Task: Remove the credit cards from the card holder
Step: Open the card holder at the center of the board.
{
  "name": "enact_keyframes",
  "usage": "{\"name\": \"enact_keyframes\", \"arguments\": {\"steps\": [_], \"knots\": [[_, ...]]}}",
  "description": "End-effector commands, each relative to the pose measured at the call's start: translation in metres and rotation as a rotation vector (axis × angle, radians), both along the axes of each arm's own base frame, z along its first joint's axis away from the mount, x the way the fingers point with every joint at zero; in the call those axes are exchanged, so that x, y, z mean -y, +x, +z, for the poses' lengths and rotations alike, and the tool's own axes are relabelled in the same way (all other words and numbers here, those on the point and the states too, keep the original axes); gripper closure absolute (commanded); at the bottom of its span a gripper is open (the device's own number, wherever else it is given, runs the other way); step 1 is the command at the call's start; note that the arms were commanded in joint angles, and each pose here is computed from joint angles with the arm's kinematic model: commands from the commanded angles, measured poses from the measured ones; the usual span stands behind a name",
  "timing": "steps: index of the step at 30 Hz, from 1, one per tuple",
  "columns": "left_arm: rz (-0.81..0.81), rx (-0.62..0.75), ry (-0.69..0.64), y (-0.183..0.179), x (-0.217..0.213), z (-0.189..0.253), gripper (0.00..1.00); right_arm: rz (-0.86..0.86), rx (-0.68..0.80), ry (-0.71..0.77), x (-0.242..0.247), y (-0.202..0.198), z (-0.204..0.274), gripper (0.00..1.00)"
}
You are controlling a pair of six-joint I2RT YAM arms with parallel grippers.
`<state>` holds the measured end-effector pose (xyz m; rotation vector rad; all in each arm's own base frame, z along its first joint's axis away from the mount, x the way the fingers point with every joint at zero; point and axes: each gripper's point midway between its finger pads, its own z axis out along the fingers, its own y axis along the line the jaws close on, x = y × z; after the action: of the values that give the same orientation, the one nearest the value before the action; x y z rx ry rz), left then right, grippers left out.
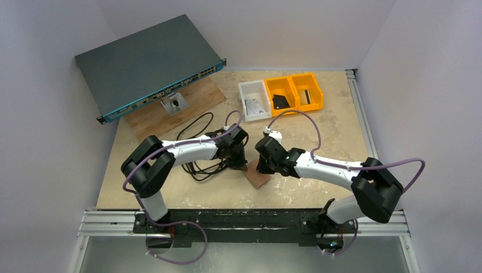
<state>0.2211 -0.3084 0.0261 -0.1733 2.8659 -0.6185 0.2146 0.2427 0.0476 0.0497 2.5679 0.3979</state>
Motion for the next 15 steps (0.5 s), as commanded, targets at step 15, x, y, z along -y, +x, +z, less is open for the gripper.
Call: {"name": "enact_keyframes", "arguments": {"steps": [15], "knots": [[-0.086, 0.039, 0.160, 0.004, -0.029, -0.001, 1.00, -0.033, -0.018, 0.116, 0.015, 0.003, 0.026, 1.00]]}}
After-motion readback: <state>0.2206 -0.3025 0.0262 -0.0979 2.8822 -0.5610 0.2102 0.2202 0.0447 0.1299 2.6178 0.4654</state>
